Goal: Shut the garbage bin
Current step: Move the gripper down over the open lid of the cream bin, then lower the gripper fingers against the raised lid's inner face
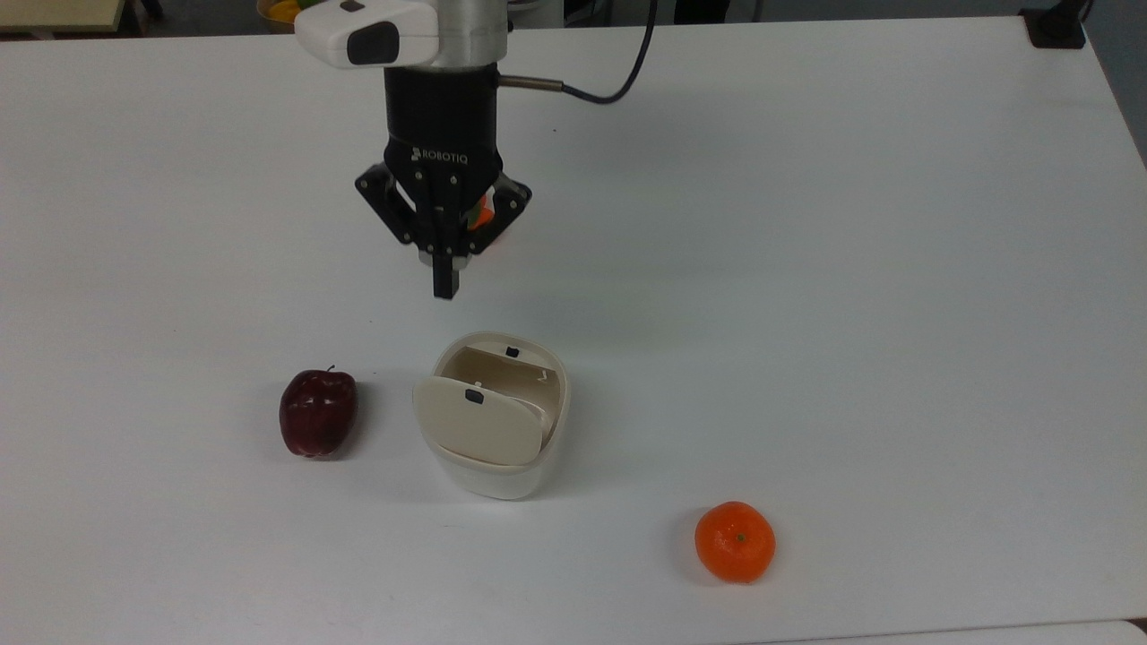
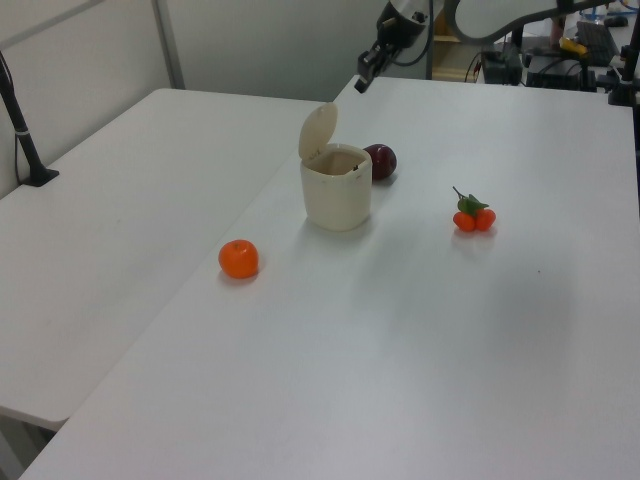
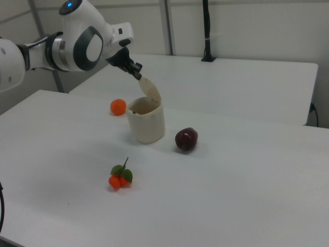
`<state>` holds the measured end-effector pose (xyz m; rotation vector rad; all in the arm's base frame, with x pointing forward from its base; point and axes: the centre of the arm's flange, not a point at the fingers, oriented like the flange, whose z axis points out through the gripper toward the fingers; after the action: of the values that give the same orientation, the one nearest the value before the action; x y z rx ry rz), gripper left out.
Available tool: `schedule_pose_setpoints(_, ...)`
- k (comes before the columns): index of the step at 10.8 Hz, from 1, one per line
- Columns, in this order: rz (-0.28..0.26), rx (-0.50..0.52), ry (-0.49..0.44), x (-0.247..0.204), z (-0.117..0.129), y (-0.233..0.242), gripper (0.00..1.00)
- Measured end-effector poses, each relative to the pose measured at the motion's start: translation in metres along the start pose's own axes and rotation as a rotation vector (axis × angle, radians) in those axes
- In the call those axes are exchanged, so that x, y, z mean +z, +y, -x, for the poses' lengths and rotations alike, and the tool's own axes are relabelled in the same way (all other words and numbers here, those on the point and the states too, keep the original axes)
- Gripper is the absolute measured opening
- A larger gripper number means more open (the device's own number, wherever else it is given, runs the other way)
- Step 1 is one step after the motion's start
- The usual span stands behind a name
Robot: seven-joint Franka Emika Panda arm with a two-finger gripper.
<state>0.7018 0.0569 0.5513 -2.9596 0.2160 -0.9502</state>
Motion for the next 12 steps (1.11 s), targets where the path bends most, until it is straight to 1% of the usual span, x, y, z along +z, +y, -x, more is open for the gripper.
schedule_pose_setpoints(2,-0.033,0.010,0.102,0.016,-0.004,-0.004,0.01)
schedule_pose_setpoints(4,-0.059,0.014,0.182,0.038,-0.003,-0.006,0.01)
schedule_pose_setpoints(7,-0.084,0.019,0.265,0.065,0.001,-0.002,0.01)
schedule_pose_setpoints(9,-0.093,0.022,0.296,0.072,0.002,-0.001,0.01)
schedule_pose_setpoints(12,-0.095,0.025,0.302,0.075,0.003,0.000,0.01)
